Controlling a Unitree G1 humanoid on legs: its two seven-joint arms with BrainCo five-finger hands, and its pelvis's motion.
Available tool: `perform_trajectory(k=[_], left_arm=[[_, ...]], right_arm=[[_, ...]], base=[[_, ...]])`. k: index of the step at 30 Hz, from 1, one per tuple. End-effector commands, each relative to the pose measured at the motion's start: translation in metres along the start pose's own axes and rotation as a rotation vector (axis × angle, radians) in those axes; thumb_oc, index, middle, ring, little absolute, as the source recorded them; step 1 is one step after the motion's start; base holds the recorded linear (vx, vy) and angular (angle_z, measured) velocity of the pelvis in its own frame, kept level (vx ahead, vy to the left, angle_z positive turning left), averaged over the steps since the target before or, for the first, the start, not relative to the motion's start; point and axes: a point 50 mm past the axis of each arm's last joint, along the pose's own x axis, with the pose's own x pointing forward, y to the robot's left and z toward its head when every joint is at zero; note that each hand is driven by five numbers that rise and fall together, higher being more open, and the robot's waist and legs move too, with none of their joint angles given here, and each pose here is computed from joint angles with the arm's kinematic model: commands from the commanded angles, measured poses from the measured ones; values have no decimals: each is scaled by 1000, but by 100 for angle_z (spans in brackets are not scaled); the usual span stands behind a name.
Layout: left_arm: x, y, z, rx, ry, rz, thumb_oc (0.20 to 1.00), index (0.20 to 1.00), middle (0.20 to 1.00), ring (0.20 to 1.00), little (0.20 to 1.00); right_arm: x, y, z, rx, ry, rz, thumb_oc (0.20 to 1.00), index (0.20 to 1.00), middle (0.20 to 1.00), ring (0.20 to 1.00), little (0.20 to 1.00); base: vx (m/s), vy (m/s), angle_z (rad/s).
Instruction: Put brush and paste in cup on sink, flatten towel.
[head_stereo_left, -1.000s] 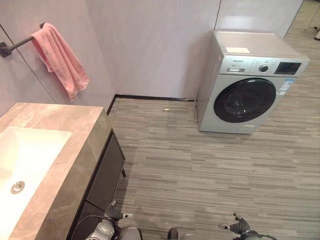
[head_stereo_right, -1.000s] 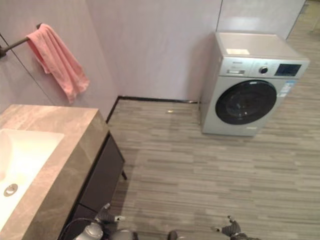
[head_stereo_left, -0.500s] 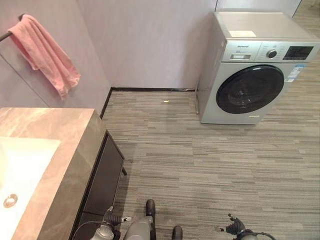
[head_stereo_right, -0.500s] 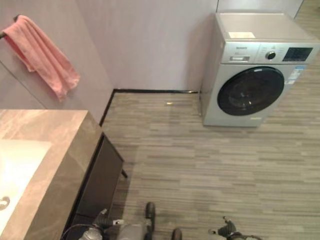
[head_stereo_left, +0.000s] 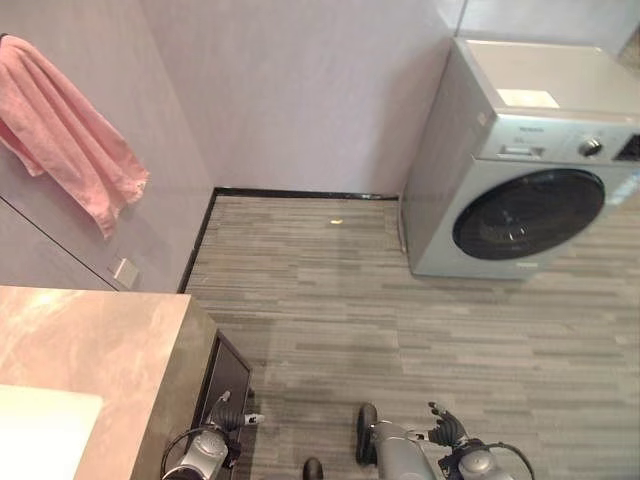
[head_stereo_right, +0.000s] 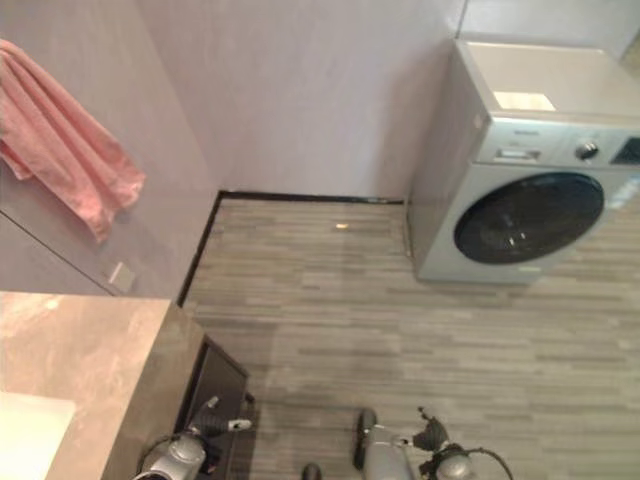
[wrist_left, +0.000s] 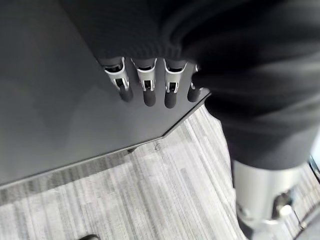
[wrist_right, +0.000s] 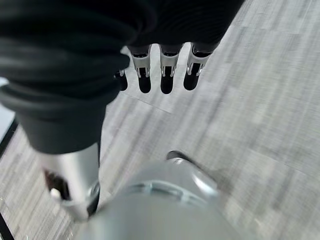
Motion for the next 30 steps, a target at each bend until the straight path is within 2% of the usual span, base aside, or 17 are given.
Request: perform_trajectory(k=[1,10,16,22,30], left_arm=[[1,10,2,31,-34,20,1000,1000,1000,1000,1000],[-5,-5,-18,41,35,-27,1000,1000,1000,1000,1000],[1,11,-2,28,-1,37,1000,1000,1000,1000,1000],[2,16,0,39,-24,61,1000,1000,1000,1000,1000],[0,17,-9,39,1,65,1000,1000,1000,1000,1000]], right_arm=[[0,-14,1,29,-19,-48,1000,1000,1000,1000,1000],[-7,-13,-24,-9,64,-23,1000,1000,1000,1000,1000],[-7,-24,-17,-2,22,-68,1000,1000,1000,1000,1000],[-10,-21,-22,-127,19,-42,1000,1000,1000,1000,1000],[-9,-12,-23,-128,41,-19,1000,1000,1000,1000,1000]], base=[[470,-88,52],[424,-176,43],[260,-228,22],[361,13,6],[462,181,12]])
